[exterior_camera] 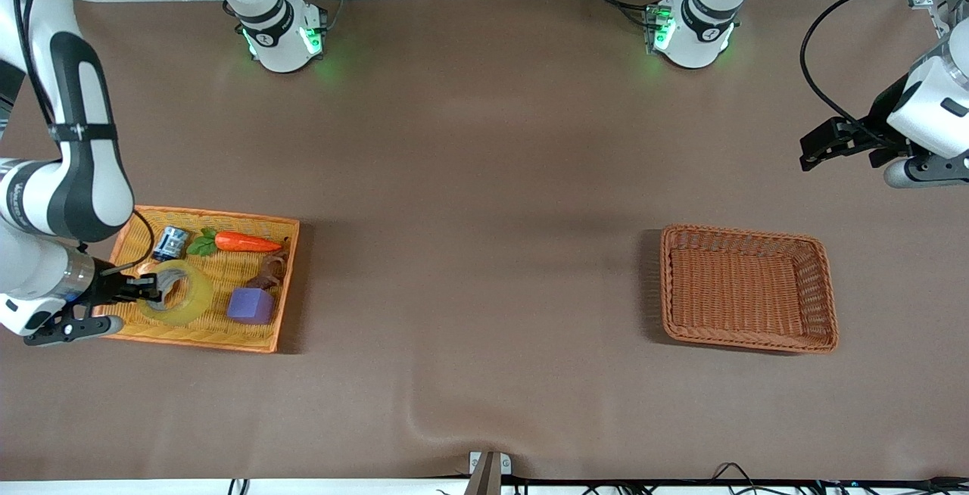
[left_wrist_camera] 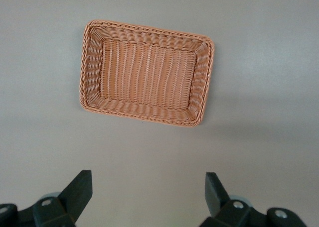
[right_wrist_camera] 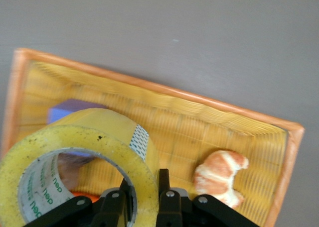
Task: Transfer tape with both arms
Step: 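Carry the tape to mid-table with the right gripper while the left gripper approaches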
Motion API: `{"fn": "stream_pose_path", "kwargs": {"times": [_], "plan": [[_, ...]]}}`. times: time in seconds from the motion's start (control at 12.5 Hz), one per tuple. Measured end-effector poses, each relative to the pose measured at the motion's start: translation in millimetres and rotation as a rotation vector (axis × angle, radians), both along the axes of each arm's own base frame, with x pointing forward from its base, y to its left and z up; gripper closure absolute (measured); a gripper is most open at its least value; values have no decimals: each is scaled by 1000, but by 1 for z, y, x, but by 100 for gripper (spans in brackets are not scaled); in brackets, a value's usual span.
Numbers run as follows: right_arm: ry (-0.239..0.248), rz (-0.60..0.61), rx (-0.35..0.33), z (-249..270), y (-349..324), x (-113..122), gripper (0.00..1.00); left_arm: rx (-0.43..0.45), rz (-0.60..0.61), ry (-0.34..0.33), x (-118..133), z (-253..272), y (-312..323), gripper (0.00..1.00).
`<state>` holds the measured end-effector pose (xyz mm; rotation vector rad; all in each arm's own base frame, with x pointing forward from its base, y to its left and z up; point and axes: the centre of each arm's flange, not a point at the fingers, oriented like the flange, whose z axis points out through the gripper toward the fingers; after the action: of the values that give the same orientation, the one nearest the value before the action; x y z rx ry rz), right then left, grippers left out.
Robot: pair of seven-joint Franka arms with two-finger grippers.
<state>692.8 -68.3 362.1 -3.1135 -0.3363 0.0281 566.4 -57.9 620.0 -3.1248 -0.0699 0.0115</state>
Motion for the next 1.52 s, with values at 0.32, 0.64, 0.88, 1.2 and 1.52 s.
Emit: {"fn": "stream_pose_path", "kwargs": {"times": [0.32,0.64,0.88,1.2,1.52], "plan": [[37,65,5,-3,120,-1,78,0,-1,6,2,-5,-1,0],[69,64,19,-10,271,-31,78,-7,-11,1,24,-36,-7,0],[100,-33,10,-22,359,-65,78,-15,-27,26,46,-81,-26,0],[165,-217,3,-63,433,-103,78,-21,-29,34,61,-118,-53,0],[133,-304,66,-125,472,-112,78,-28,-25,34,67,-156,-110,0]]}}
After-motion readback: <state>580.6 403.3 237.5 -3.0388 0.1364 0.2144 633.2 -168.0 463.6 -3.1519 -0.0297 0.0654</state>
